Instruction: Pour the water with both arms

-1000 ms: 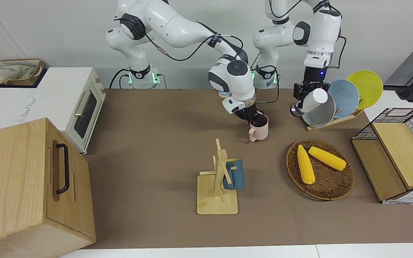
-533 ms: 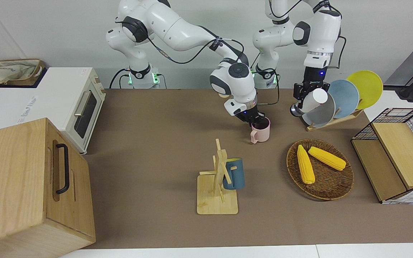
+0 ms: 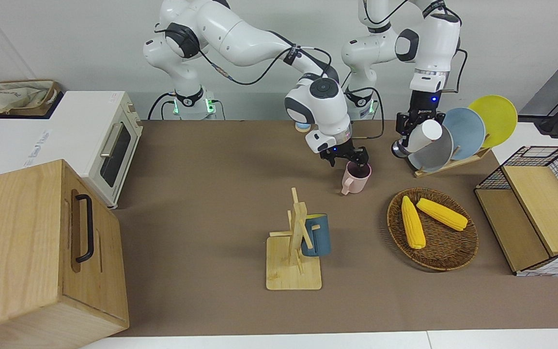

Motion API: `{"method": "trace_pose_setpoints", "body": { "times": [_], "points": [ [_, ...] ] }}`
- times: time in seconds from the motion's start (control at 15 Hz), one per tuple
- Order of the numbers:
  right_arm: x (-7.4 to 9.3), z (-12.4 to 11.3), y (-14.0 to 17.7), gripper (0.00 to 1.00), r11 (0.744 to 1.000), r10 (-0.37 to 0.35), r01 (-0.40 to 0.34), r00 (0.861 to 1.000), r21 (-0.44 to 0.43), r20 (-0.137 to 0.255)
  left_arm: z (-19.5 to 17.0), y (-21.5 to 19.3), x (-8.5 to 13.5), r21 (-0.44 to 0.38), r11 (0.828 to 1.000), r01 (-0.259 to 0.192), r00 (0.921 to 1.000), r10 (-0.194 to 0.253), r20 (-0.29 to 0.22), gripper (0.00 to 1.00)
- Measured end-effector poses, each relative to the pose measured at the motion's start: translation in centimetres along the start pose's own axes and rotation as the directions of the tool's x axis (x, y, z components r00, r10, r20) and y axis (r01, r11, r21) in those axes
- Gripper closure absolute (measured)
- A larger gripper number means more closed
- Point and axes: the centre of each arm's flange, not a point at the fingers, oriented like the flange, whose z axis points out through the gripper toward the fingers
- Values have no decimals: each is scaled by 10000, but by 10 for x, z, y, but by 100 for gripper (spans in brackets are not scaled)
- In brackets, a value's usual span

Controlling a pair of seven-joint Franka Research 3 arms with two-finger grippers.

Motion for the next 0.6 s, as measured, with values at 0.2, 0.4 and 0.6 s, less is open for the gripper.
{"method": "trace_pose_setpoints", "body": {
  "times": [0.2,0.4,0.6],
  "points": [
    [9,-47,1,1,9902,-919,915,9958,-1056,7,0,4,-1,-39,10000,-80,10000,80,12,37],
    [62,-127,46,0,9008,-3407,3455,9379,-2630,651,2,17,-4,-169,9993,-335,9994,336,81,37],
    [119,-192,100,0,7756,-5105,5278,8471,-3461,1478,7,32,-14,-320,9974,-645,9975,654,254,37]
  ]
}}
